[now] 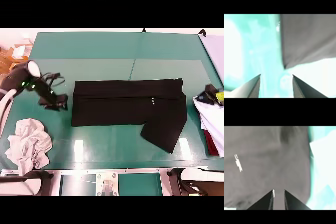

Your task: Fold the shirts.

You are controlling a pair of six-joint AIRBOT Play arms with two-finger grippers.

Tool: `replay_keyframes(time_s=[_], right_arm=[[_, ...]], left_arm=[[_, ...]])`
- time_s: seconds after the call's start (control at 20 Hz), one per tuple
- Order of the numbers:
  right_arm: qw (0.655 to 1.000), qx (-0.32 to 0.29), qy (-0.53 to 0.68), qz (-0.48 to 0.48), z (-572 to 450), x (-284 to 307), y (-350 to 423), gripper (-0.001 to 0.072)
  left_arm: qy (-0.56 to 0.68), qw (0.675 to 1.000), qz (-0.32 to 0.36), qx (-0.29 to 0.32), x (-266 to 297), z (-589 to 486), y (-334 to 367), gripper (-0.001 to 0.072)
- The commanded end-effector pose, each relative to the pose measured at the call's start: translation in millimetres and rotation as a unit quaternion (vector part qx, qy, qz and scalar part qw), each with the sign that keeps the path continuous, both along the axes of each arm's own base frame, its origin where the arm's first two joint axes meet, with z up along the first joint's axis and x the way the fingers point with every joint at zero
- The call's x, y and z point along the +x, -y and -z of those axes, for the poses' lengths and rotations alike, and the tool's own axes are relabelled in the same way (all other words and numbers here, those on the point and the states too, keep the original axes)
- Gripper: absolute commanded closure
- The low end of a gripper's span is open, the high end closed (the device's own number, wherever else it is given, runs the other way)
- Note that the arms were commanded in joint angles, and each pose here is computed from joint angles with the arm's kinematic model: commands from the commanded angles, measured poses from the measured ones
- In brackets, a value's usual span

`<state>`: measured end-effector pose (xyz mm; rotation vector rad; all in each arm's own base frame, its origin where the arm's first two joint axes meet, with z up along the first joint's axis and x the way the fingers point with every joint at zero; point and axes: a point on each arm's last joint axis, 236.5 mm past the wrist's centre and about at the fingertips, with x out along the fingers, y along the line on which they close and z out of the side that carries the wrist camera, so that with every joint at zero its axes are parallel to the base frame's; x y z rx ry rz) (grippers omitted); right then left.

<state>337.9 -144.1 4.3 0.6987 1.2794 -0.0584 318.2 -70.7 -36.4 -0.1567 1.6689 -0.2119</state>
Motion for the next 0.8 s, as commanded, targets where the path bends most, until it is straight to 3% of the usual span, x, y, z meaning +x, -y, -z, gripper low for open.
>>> replay_keyframes(time_s=[0.0, 0.2, 0.55, 0.75], right_arm=[[0.996, -0.018, 0.012, 0.089, 9, -59, 10, 0.0538], [0.987, -0.040, 0.025, 0.152, 28, -86, 15, 0.0537], [0.980, -0.070, 0.048, 0.179, 33, -77, 34, 0.0537], [0.973, -0.092, 0.073, 0.199, 28, -68, 49, 0.0537]], left_arm=[[0.047, 0.997, -0.055, -0.010, -43, 7, 2, 0.0254], [0.108, 0.971, -0.163, -0.138, -46, 18, 52, 0.0253], [0.194, 0.926, -0.268, -0.184, -24, 44, 101, 0.0254], [0.168, 0.920, -0.304, -0.181, -26, 66, 116, 0.0254]])
